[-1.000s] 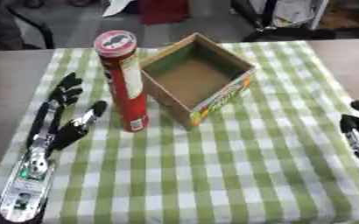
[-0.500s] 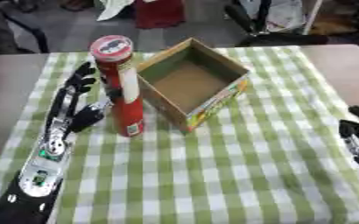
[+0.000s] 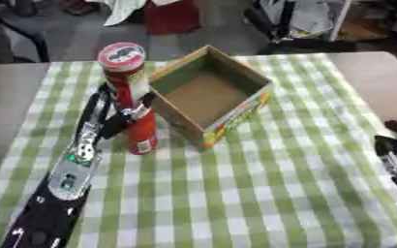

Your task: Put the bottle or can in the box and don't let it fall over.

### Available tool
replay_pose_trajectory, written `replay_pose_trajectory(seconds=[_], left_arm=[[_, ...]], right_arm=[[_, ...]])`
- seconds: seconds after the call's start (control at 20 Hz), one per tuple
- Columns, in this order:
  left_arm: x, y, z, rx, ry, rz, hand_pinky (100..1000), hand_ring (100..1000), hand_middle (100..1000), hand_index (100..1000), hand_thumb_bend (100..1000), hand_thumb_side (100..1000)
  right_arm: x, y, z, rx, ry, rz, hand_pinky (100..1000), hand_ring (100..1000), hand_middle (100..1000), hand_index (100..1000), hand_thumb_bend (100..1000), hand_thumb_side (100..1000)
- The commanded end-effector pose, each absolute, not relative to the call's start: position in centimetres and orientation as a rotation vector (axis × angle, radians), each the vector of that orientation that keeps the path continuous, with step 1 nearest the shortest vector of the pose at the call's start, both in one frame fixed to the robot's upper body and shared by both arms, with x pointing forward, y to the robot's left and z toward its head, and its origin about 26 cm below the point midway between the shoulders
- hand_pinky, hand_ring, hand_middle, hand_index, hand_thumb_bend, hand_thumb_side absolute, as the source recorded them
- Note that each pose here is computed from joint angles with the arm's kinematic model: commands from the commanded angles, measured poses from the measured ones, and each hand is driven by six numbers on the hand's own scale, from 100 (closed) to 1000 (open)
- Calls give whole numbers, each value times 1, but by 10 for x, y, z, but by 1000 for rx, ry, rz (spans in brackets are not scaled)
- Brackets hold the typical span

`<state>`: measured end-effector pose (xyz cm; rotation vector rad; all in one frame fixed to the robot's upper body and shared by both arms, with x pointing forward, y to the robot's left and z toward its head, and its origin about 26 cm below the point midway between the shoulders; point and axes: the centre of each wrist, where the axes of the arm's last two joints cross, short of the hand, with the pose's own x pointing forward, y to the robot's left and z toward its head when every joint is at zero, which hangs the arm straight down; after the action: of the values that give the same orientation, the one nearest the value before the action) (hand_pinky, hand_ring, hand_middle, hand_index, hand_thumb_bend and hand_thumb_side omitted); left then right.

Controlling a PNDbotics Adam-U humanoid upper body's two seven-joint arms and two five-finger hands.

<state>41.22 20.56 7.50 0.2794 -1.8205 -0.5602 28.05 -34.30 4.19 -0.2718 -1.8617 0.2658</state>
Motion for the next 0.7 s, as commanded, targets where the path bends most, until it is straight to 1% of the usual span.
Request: replay_pose_trajectory(seconds=[0.05, 0.15, 0.2, 0.25, 0.3, 0.35, 0.4, 0.45, 0.5, 0.6, 0.7], left_arm=[[418, 202, 82, 255, -1840, -573, 871, 829, 820, 948, 542, 613], [420, 201, 80, 231, -1840, -569, 867, 807, 791, 919, 468, 569], [420, 201, 79, 218, -1841, -564, 866, 779, 754, 886, 378, 521], [420, 201, 77, 206, -1841, -559, 866, 771, 742, 875, 349, 507], [420, 202, 76, 196, -1840, -552, 869, 724, 674, 823, 273, 464], [420, 202, 75, 188, -1841, -541, 881, 687, 628, 787, 259, 449], [420, 203, 74, 184, -1845, -525, 936, 575, 536, 702, 272, 451], [420, 203, 74, 183, -1852, -504, 967, 552, 516, 678, 314, 445], [420, 204, 74, 186, -1861, -486, 1000, 501, 484, 637, 349, 456], [421, 204, 76, 198, -1880, -447, 1000, 460, 454, 592, 363, 453], [423, 202, 81, 204, -1899, -409, 1000, 448, 444, 581, 361, 450]], right_arm=[[283, -343, 47, -266, -1880, 276, 960, 856, 933, 931, 256, 502], [282, -342, 47, -265, -1879, 276, 960, 856, 933, 931, 255, 503], [282, -343, 47, -265, -1879, 275, 960, 856, 933, 931, 255, 503], [282, -343, 47, -266, -1878, 274, 960, 856, 933, 931, 255, 503], [282, -343, 47, -266, -1877, 274, 961, 856, 934, 931, 254, 503], [282, -343, 47, -266, -1877, 274, 961, 856, 934, 931, 254, 503], [282, -343, 47, -266, -1877, 273, 961, 856, 934, 931, 253, 504], [282, -343, 46, -265, -1876, 274, 962, 856, 934, 931, 253, 504], [282, -343, 46, -265, -1875, 274, 963, 856, 934, 931, 253, 504], [282, -343, 46, -265, -1874, 274, 964, 856, 935, 931, 253, 505], [282, -343, 46, -264, -1873, 275, 965, 857, 935, 931, 252, 505]])
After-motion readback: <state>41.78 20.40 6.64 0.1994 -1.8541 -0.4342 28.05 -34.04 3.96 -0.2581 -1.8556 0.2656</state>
